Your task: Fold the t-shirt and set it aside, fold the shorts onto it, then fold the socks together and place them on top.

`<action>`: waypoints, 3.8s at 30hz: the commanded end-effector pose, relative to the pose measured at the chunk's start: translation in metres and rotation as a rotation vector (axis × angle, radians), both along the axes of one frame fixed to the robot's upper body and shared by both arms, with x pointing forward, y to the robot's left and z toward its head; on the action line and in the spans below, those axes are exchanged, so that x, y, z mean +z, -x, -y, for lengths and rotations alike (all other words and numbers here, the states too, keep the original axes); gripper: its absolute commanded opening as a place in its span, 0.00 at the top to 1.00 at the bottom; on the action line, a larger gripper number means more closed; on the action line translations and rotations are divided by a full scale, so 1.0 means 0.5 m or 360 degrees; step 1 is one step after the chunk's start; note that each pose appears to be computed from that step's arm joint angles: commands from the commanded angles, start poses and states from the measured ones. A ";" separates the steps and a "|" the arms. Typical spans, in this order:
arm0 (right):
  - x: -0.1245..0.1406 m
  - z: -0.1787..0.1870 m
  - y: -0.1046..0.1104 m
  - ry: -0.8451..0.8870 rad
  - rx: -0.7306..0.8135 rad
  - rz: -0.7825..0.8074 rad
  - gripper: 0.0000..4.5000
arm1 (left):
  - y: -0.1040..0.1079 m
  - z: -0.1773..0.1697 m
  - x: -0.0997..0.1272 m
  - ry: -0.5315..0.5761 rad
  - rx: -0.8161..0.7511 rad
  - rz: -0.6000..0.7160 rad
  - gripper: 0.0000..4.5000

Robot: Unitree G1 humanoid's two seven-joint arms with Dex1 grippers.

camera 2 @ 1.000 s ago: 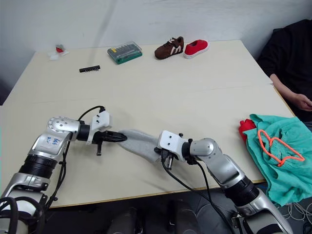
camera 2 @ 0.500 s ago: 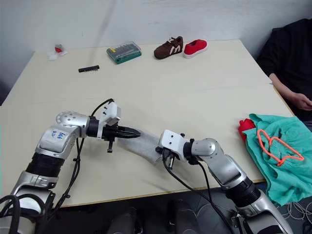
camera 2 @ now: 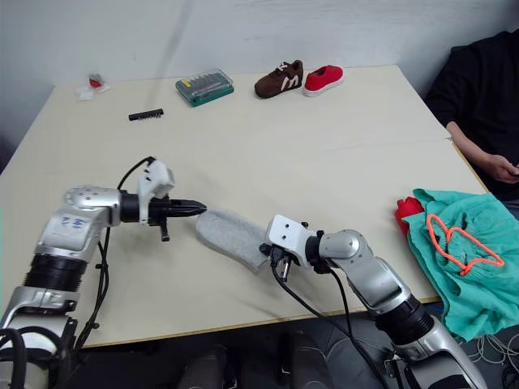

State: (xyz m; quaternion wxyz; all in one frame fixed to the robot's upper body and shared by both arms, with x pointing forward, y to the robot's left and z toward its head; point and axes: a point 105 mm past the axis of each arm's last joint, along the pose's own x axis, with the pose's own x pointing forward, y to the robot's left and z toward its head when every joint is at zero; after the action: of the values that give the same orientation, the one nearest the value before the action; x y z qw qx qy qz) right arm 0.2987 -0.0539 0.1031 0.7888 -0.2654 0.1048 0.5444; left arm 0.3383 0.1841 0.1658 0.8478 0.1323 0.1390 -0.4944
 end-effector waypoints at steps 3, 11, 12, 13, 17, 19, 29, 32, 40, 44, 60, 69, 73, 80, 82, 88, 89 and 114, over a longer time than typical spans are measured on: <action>-0.013 0.014 -0.002 0.0005 -0.0044 -0.0046 1.00 | 0.039 -0.044 -0.002 0.0263 0.0318 -0.0297 0.73; -0.014 0.008 -0.001 0.0001 -0.0021 -0.0051 1.00 | 0.060 -0.024 -0.064 0.0553 0.0562 -0.0751 0.20; -0.014 0.007 -0.001 0.0000 -0.0020 -0.0051 1.00 | 0.054 -0.023 -0.075 0.0571 0.0615 -0.0788 0.13; -0.013 0.007 -0.002 -0.0001 -0.0020 -0.0051 1.00 | 0.050 -0.022 -0.085 0.0589 0.0656 -0.0829 0.06; -0.012 0.008 -0.001 0.0001 -0.0018 -0.0052 1.00 | 0.048 -0.005 -0.104 0.0610 0.0673 -0.0907 0.01; -0.013 0.009 0.000 0.0003 -0.0018 -0.0055 1.00 | 0.031 0.001 -0.114 0.0690 0.0739 -0.0950 0.01; -0.013 0.012 -0.001 0.0005 -0.0031 -0.0057 1.00 | 0.016 0.061 -0.100 0.0840 0.0596 -0.1051 0.10; -0.013 0.013 -0.002 0.0005 -0.0038 -0.0055 1.00 | 0.023 0.067 -0.092 0.0826 0.0531 -0.1054 0.29; -0.014 0.015 -0.003 0.0008 -0.0049 -0.0050 1.00 | 0.035 0.081 -0.040 0.0802 0.0364 -0.0954 0.87; -0.015 0.017 -0.003 0.0010 -0.0052 -0.0051 1.00 | 0.053 0.101 -0.011 0.0699 0.0227 -0.0832 0.99; -0.029 0.022 -0.001 0.0014 -0.0076 -0.0081 1.00 | 0.109 0.236 -0.065 -0.0047 -0.0415 -0.0251 0.99; -0.031 0.025 -0.003 0.0013 -0.0101 -0.0081 1.00 | 0.102 0.273 -0.052 0.0067 -0.0415 -0.0290 0.99; -0.026 0.023 -0.003 -0.0013 -0.0118 -0.0078 1.00 | 0.101 0.270 -0.091 -0.0098 -0.0411 -0.0305 0.99; -0.005 0.035 0.003 -0.0107 -0.0179 -0.0117 1.00 | 0.079 0.263 -0.127 -0.0246 -0.0382 -0.0280 0.99; 0.002 0.039 0.006 -0.0122 -0.0192 -0.0116 1.00 | 0.075 0.265 -0.128 -0.0245 -0.0382 -0.0275 0.99; 0.066 0.101 0.030 -0.0182 -0.0315 -0.0062 1.00 | 0.077 0.278 -0.126 -0.0215 -0.0412 -0.0273 0.99; 0.078 0.105 0.031 -0.0201 -0.0329 -0.0053 1.00 | 0.078 0.279 -0.126 -0.0212 -0.0415 -0.0273 0.99; 0.039 0.043 0.005 -0.0046 -0.0208 -0.0083 1.00 | 0.102 0.258 -0.092 -0.0054 -0.0479 -0.0315 0.15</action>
State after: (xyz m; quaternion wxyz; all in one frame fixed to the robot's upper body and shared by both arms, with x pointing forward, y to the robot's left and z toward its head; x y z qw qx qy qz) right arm 0.2989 -0.0745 0.1209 0.8279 -0.2199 0.1415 0.4962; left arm 0.2892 0.0491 0.1143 0.7416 0.1232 0.2118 -0.6245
